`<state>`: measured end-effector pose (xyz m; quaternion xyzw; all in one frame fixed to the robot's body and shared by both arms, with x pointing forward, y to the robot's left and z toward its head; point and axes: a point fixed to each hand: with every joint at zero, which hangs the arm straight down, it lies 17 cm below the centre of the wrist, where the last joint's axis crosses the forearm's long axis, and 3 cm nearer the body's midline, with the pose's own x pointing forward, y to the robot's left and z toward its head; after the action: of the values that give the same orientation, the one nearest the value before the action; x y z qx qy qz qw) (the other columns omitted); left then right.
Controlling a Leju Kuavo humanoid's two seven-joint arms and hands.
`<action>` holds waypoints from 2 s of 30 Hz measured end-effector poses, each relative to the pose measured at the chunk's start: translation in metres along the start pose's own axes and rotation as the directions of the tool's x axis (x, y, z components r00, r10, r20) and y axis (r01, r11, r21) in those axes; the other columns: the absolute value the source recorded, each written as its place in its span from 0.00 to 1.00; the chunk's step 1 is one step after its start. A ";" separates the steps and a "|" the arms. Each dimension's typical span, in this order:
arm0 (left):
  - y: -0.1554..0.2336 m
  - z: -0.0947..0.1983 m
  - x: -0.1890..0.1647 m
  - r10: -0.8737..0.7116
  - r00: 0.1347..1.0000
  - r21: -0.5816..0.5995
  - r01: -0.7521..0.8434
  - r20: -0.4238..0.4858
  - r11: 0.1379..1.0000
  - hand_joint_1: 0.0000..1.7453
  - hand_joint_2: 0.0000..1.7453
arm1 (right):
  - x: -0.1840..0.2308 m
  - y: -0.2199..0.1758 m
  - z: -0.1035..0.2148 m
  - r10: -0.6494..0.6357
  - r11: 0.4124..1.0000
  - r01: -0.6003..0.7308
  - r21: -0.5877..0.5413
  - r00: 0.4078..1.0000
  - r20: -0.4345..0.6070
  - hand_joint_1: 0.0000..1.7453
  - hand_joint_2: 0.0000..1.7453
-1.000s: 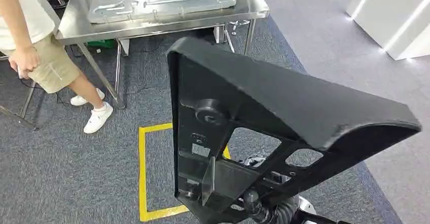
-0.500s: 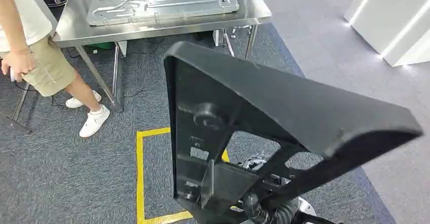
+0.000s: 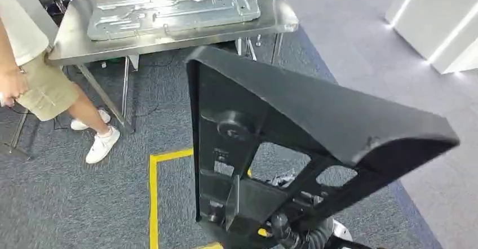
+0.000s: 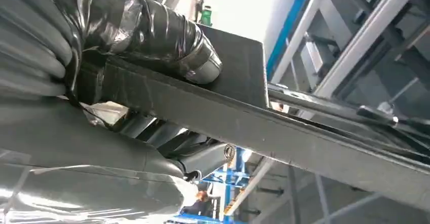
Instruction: Take the parts from the cabinet and place them on the table.
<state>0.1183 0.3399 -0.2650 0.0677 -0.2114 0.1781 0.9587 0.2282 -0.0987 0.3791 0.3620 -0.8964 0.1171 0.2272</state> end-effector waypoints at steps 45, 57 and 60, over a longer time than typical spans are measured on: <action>0.007 0.002 -0.007 -0.004 1.000 0.010 0.004 -0.005 1.000 0.00 0.00 | -0.014 -0.003 0.011 0.103 0.995 -0.103 0.011 0.993 -0.056 1.00 1.00; 0.004 0.003 -0.010 -0.002 1.000 0.006 0.002 -0.007 1.000 0.00 0.00 | -0.011 -0.006 0.012 0.092 0.996 -0.092 -0.012 0.995 -0.048 1.00 1.00; 0.002 0.002 -0.008 0.000 1.000 0.003 0.000 -0.005 1.000 0.00 0.00 | -0.009 -0.006 0.011 0.092 0.996 -0.092 -0.012 0.995 -0.042 1.00 1.00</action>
<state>0.1097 0.3388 -0.2663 0.0690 -0.2088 0.1784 0.9591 0.2343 -0.1015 0.3653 0.3163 -0.9080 0.1286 0.2427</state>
